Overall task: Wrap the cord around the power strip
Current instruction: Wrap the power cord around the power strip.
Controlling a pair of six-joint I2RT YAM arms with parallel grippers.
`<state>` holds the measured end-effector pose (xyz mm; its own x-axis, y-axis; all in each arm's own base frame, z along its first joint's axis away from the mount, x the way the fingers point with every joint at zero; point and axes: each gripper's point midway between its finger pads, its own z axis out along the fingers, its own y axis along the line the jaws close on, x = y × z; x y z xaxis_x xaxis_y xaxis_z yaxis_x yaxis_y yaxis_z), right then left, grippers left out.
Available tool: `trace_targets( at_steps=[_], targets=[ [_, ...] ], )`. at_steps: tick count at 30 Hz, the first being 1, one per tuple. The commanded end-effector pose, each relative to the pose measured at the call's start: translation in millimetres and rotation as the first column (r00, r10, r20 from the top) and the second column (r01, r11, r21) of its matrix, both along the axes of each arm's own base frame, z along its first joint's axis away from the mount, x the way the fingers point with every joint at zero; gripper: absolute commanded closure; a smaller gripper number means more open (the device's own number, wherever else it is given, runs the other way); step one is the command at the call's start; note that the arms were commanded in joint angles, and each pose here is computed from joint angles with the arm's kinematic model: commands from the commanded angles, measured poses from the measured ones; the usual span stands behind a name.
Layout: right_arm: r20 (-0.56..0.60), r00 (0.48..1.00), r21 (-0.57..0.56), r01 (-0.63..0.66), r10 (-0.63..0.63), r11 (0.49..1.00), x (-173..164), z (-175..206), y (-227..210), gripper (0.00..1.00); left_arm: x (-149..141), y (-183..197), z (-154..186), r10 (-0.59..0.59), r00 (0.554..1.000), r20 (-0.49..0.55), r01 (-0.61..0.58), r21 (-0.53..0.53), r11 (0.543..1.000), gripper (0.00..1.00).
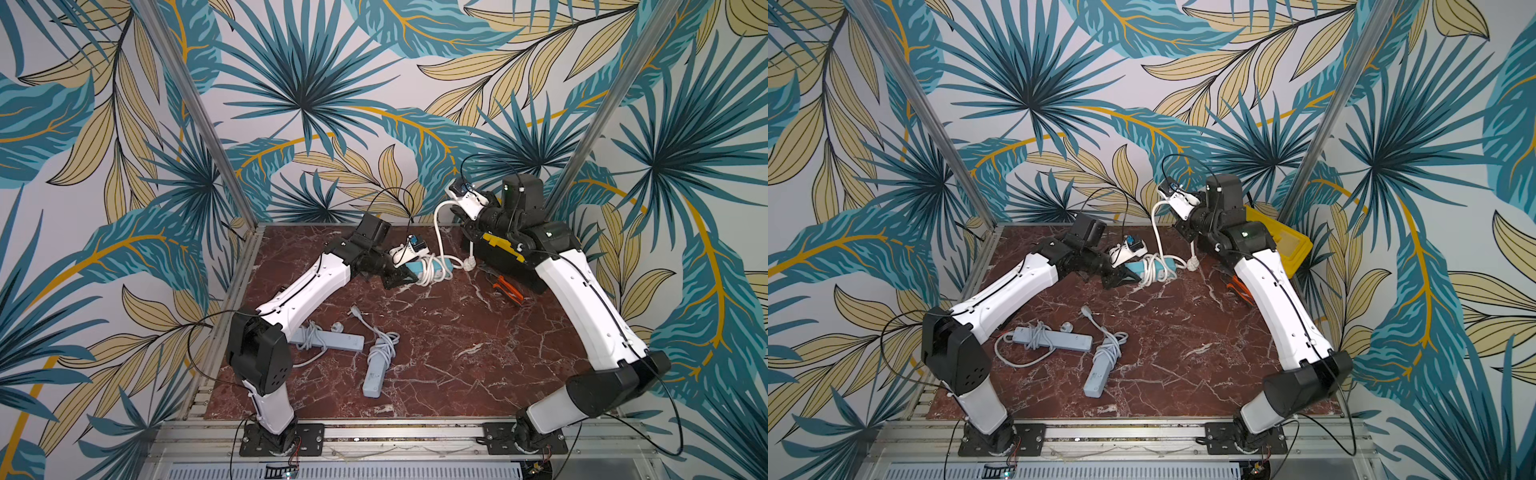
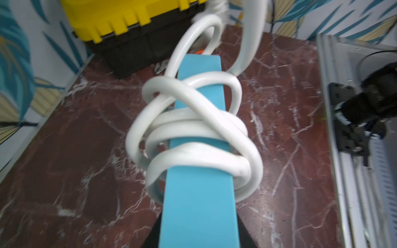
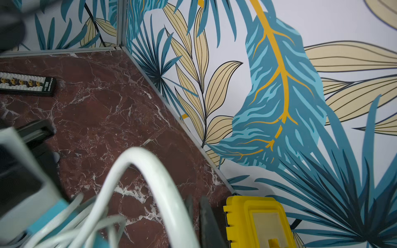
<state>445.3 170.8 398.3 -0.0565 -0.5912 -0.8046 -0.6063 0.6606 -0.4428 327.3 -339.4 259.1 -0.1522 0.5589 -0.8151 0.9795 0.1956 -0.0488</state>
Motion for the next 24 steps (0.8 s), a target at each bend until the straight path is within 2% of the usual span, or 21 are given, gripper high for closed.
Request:
trace_targets(
  at_steps=[1,6,10,13,16,18,21,24],
  targets=[
    [-0.149,0.988,0.089,-0.019,0.033,0.996,23,-36,0,1.0,-47,-22,72,-0.21,0.975,0.068,0.22,-0.216,0.951,1.0],
    [-0.273,0.957,0.254,-0.023,0.095,0.967,40,-74,1,1.0,-59,-25,102,-0.238,0.966,0.097,0.256,-0.264,0.93,1.0],
    [-0.325,0.941,0.408,0.053,0.091,0.912,53,-101,-14,1.0,-68,-22,138,-0.24,0.961,0.134,0.271,-0.314,0.91,1.0],
    [-0.356,0.932,0.478,0.124,0.063,0.87,62,-121,-23,0.95,-72,-24,158,-0.237,0.961,0.142,0.274,-0.358,0.893,1.0],
    [-0.375,0.926,0.538,0.172,0.051,0.825,64,-137,-24,0.89,-63,-26,169,-0.175,0.971,0.164,0.226,-0.375,0.899,1.0],
    [-0.398,0.917,0.564,0.227,0.021,0.794,65,-150,-27,0.89,-53,-26,176,-0.111,0.979,0.172,0.172,-0.396,0.902,1.0],
    [-0.44,0.898,0.601,0.294,0.001,0.743,65,-169,-30,0.77,-42,-25,193,-0.015,0.981,0.192,0.104,-0.466,0.878,1.0],
    [-0.438,0.898,0.653,0.338,-0.026,0.678,65,-179,-33,0.69,-30,-26,206,0.05,0.985,0.168,0.046,-0.52,0.853,1.0]
  ],
)
